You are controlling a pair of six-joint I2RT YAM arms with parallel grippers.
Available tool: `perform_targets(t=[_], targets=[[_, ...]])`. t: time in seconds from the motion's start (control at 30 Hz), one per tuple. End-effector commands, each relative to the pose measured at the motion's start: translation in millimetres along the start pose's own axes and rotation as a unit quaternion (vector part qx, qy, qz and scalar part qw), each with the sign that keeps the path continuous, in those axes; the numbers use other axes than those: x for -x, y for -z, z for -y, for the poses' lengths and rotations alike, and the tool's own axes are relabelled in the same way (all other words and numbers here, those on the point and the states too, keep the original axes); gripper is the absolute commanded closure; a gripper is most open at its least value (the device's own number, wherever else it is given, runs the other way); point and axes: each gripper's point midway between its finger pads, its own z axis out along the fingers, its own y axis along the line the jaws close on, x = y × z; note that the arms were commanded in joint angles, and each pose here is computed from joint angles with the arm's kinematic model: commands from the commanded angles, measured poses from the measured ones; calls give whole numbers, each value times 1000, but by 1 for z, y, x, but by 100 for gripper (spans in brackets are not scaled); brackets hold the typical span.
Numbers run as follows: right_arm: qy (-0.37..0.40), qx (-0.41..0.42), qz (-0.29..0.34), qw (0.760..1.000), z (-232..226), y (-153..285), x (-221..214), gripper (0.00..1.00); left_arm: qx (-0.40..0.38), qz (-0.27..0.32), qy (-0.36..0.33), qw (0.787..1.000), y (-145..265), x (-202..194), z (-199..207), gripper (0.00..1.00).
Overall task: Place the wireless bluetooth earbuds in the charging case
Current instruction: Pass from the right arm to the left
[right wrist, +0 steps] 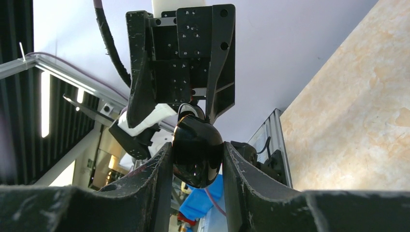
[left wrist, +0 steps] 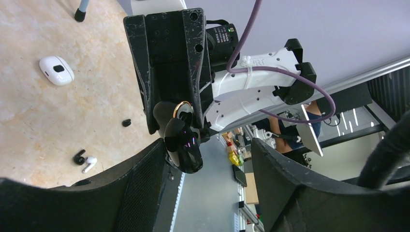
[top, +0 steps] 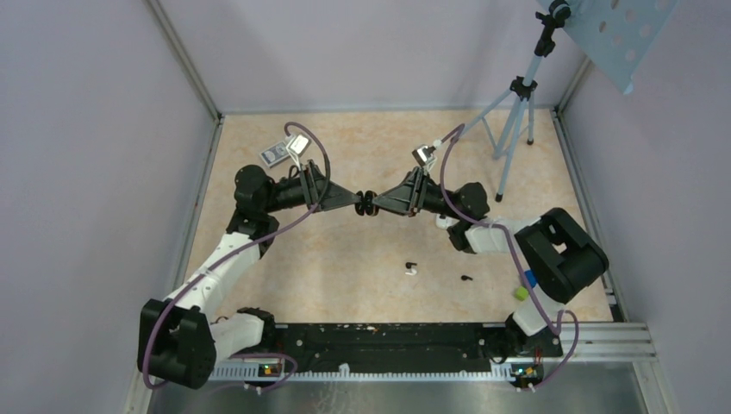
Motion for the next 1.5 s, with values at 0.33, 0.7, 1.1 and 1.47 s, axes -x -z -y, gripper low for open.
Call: perform_targets(t=[0.33, 0.7, 1.1, 1.47], targets=[[25, 77, 15, 997, -29, -4, 12, 100, -13, 3, -30, 999, 0, 4, 3, 33], [25, 79, 13, 996, -31, -5, 12, 100, -4, -6, -25, 1000, -2, 3, -6, 33], [24, 80, 15, 996, -31, -5, 13, 100, -6, -15, -16, 1000, -3, -3, -13, 43], [24, 81, 15, 996, -32, -6, 13, 100, -8, -18, -18, 1000, -5, -2, -18, 50]])
